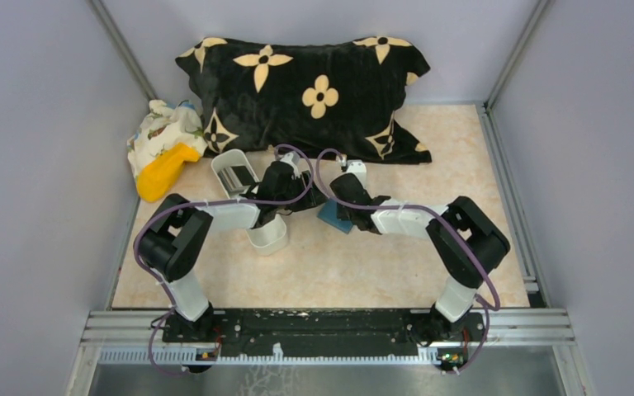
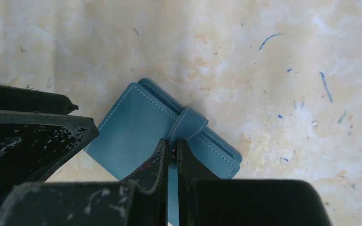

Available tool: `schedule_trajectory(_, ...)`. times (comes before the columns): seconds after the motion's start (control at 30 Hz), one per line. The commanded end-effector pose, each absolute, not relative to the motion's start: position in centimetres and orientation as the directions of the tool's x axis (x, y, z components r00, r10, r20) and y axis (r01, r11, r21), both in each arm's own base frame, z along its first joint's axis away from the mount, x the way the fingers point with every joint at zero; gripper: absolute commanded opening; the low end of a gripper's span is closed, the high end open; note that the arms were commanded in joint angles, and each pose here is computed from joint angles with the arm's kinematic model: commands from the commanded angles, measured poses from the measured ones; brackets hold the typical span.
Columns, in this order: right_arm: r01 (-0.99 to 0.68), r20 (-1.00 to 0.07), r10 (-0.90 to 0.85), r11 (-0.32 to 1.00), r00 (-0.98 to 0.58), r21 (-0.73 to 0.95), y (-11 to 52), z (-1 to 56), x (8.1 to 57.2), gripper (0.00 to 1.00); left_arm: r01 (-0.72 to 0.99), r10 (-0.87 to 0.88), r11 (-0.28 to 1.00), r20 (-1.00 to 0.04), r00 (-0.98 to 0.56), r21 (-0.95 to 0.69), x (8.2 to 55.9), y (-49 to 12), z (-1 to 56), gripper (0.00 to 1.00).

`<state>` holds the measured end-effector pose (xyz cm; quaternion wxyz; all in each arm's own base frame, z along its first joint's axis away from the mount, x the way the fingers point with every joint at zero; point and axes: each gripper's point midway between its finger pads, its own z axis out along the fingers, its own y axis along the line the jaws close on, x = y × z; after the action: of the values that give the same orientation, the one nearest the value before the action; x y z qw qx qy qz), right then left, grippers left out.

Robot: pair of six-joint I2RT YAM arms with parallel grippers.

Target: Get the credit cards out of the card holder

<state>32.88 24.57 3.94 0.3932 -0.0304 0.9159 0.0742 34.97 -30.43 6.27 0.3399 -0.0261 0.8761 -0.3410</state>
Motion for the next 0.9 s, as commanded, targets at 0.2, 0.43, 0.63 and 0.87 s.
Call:
schedule_trajectory(0.2, -0.153, -0.669, 0.111, 0.934, -0.735, 0.322, 24.6, 6.8, 32.1, 0.00, 0.239, -0.283, 0.730, -0.602, -0.747, -0.641, 35.1, -30.9, 8.2, 0.58)
schedule_trajectory(0.43, -0.141, -0.629, 0.254, 0.850, -0.735, 0.508, 23.2, 8.7, 32.4, 0.00, 0.244, -0.280, 0.729, -0.603, -0.747, -0.640, 35.1, -30.9, 8.2, 0.59)
schedule_trajectory(0.63, -0.221, -0.673, 0.290, 0.794, -0.681, 0.566, 22.3, 13.2, 33.5, 0.00, 0.251, -0.277, 0.723, -0.604, -0.748, -0.643, 35.0, -31.1, 8.4, 0.59)
schedule_trajectory(0.87, -0.325, -0.731, 0.271, 0.762, -0.626, 0.561, 23.1, 18.3, 33.6, 0.00, 0.259, -0.280, 0.725, -0.617, -0.735, -0.638, 35.0, -30.8, 9.0, 0.59)
